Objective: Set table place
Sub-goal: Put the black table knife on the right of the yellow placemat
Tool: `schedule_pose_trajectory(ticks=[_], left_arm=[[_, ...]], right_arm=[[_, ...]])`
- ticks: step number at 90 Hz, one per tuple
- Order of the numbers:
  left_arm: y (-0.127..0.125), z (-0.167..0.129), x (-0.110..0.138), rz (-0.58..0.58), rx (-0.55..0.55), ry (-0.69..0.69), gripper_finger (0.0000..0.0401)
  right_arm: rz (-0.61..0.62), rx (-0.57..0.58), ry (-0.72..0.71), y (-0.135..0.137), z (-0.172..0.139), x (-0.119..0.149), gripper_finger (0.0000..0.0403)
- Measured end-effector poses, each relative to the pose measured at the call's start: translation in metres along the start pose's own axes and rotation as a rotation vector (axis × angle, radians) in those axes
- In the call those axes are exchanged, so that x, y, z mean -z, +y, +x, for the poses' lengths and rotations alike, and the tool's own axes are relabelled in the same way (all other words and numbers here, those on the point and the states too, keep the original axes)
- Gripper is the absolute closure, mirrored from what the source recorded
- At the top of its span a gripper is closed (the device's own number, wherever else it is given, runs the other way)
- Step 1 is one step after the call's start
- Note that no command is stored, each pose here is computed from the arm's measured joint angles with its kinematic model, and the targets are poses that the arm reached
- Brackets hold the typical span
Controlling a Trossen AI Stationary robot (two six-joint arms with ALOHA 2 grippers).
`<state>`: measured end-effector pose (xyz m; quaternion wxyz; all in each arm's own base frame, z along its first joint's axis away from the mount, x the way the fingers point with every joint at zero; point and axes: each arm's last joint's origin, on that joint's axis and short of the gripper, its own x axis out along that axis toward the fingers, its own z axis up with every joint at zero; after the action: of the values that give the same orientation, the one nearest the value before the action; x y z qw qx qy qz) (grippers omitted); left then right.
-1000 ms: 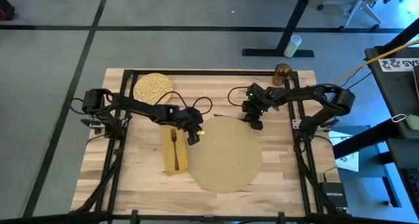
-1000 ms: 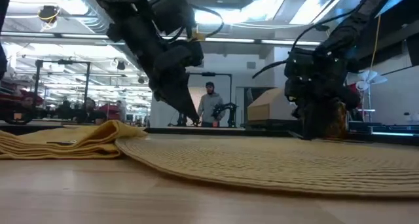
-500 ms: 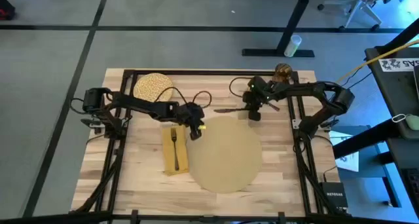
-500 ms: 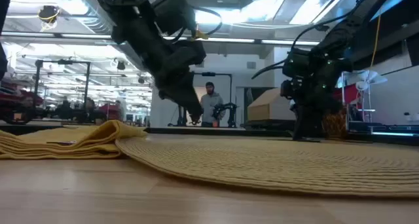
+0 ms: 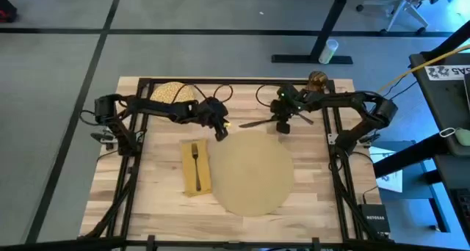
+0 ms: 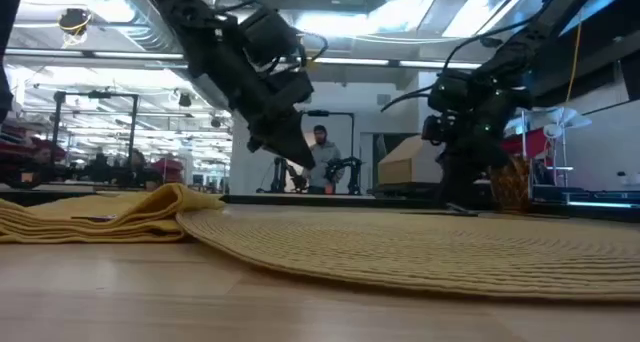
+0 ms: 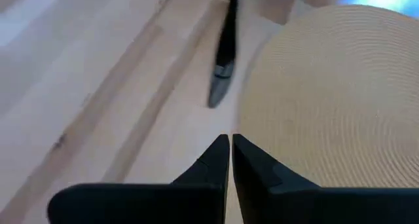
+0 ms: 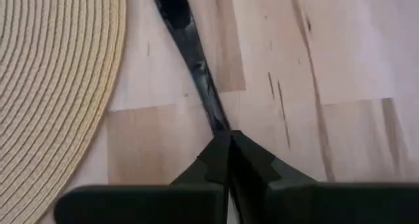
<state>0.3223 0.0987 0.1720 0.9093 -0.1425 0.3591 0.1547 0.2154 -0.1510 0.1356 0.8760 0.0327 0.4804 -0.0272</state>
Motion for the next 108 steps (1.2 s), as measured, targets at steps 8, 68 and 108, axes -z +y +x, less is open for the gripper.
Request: schedule_pose_trajectory(ticks=[8, 68, 108], left_arm=[[0.007, 0.004, 0.000, -0.004, 0.018, 0.008, 0.0400], [0.072, 0.036, -0.015, -0.479, 0.370, -0.013, 0.0400], [0.077, 0.047, -0.007, -0.360, 0.394, 0.043, 0.0399]], right_arm=[[-0.002, -0.021, -0.007, 0.000, 0.001, 0.000, 0.0402], [-0.255, -0.027, -0.137, 0.026, 0.029, -0.026, 0.0402], [-0.256, -0.012, -0.135, 0.023, 0.044, -0.024, 0.0402]])
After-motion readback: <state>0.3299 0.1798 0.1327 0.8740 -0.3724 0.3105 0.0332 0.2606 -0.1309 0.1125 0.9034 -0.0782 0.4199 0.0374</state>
